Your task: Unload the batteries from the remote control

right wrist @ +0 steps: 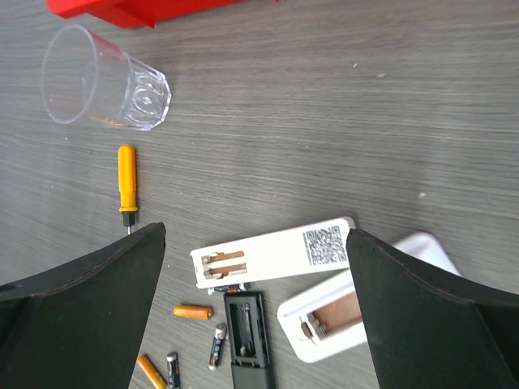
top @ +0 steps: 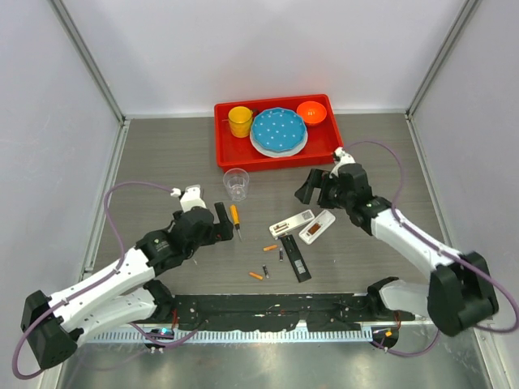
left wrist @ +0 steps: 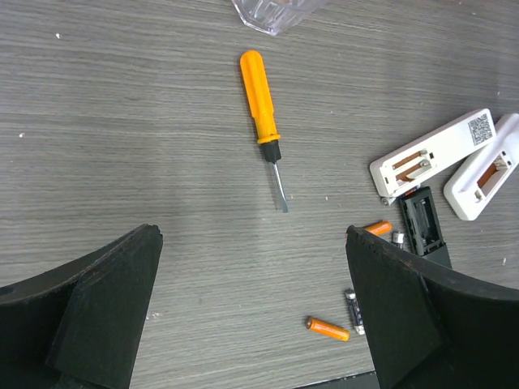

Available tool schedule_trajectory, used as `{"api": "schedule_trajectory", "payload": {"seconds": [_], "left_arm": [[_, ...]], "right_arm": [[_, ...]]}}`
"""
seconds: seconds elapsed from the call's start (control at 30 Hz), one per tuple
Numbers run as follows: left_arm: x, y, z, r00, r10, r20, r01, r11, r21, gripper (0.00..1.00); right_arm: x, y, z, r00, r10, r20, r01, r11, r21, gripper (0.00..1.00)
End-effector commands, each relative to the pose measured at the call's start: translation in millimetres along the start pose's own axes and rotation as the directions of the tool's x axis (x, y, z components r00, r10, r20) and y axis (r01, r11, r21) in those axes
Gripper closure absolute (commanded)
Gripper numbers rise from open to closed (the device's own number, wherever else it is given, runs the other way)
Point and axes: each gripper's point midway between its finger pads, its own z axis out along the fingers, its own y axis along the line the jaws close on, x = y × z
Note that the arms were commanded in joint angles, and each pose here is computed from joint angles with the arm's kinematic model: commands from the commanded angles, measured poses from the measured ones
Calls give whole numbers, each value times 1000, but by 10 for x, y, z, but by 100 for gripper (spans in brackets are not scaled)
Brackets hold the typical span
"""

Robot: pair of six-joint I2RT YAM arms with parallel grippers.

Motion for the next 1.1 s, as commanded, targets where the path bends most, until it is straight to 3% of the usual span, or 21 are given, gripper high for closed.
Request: {"api": "schedule_trajectory", "payload": {"seconds": [0.0,0.2,0.33,0.6,0.83,1.07], "left_arm": [[-319,-178,-32,996,22,84,-24,999,29,0],[-590,-259,-83,988,78,136,-78,997,-5,0],[-693,-268,-99,983,99,154,-95,995,-33,0],[-893,-374,-231,976,78,201,-80,997,2,0],[-1094,-365,-469,956,16,293,-35,997,62,0],[-1107,-285,-576,935,-39,354,-3,993,117,0]], "right_arm": [[-353,-50,-481,983,-112,145,97,990,106,1],[-617,-135,-1006,939,-132,316,70,978,198,1],[-792,-106,-1395,874,-163,458,75,976,203,1],[-928,-64,-1768,761,-176,625,86,981,172,4],[-919,-83,-1881,689,-184,701,106,982,153,5],[-844,-113,-1757,709,-176,683,106,984,143,5]]}}
